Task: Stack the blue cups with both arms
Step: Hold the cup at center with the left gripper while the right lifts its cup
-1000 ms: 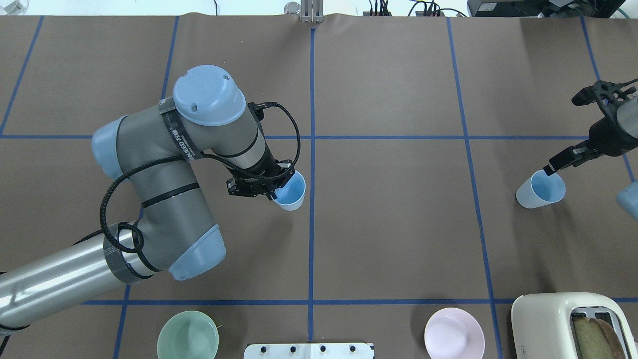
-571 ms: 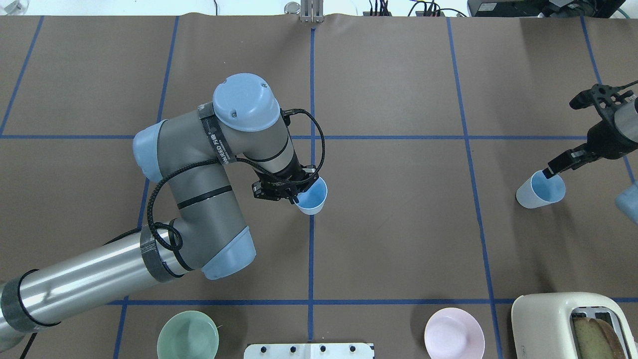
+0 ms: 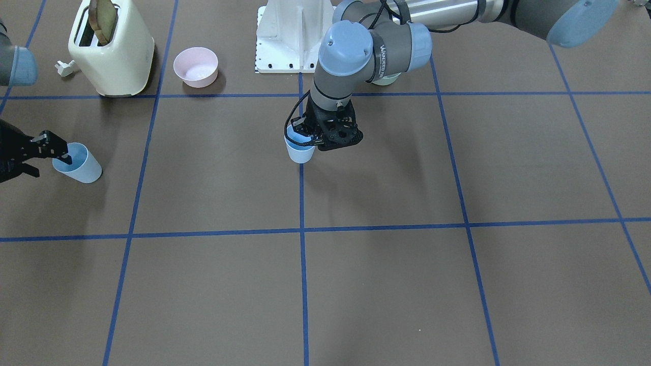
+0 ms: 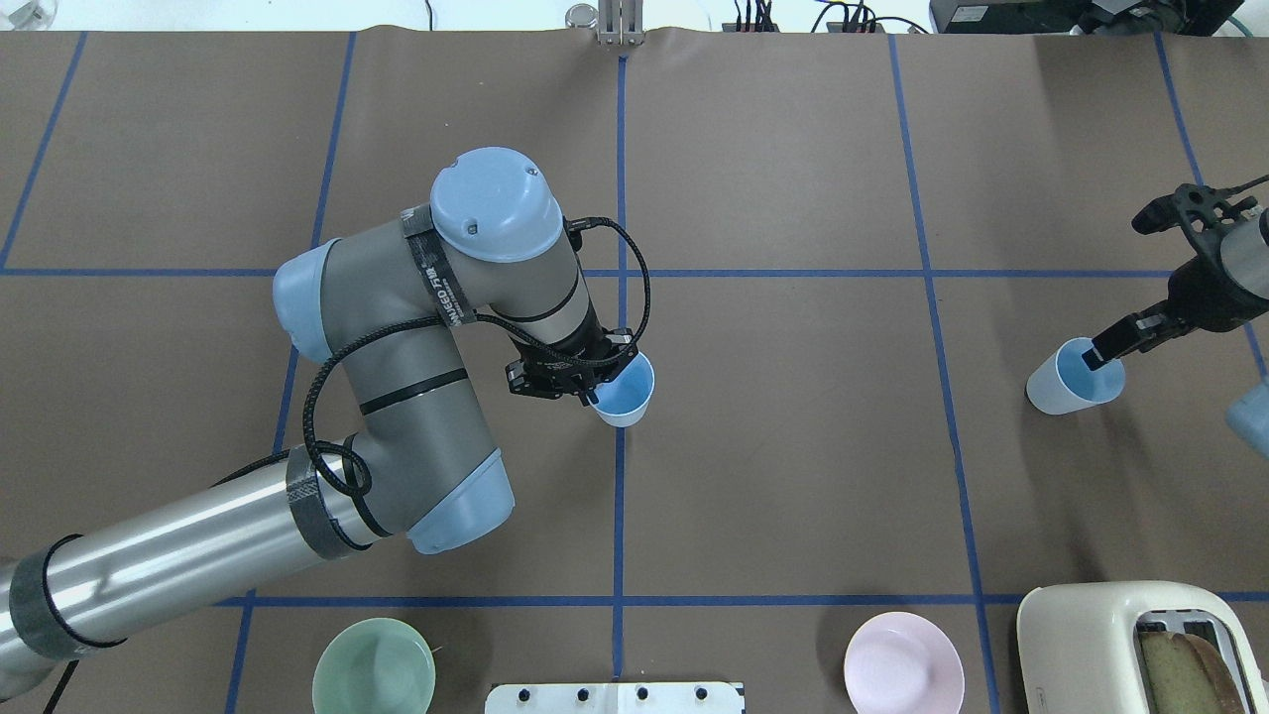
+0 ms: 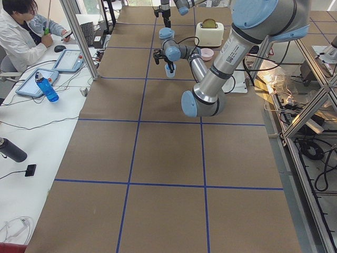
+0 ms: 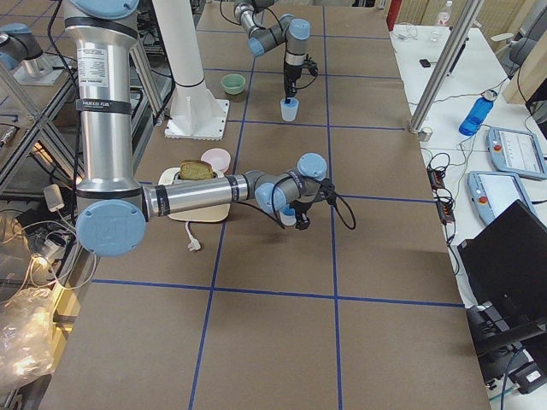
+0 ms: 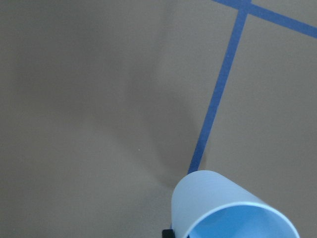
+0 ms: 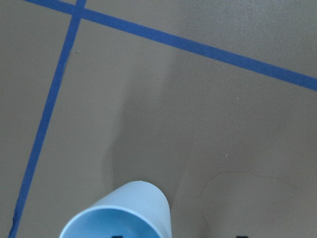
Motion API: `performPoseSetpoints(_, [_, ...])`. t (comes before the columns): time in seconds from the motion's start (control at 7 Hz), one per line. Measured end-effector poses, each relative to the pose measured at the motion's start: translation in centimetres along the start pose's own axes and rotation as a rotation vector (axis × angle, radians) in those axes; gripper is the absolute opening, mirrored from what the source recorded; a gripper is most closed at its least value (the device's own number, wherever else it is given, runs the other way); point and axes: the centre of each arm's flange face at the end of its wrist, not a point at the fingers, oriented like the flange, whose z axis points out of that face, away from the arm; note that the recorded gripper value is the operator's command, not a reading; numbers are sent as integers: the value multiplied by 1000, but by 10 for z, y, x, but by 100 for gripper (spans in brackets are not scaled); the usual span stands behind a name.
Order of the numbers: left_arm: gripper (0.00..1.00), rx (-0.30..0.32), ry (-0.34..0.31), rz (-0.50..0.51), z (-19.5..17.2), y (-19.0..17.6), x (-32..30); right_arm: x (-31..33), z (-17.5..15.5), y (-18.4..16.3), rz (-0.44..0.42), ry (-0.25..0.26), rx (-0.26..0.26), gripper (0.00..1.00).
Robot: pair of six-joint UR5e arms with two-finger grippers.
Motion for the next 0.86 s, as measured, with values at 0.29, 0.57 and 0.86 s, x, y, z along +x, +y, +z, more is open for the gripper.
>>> performPoseSetpoints(0.29, [0,0,8,4,4,-2,1,-4,3,0,-8,2,-5,13])
performPoseSetpoints(0.57, [0,-2,8,2,6,-2,1,-6,2,-2,-12,1,-2,0])
performPoseSetpoints(0.86, [0,-2,9,1,6,-1,2,-9,1,-5,-17,0,3,0])
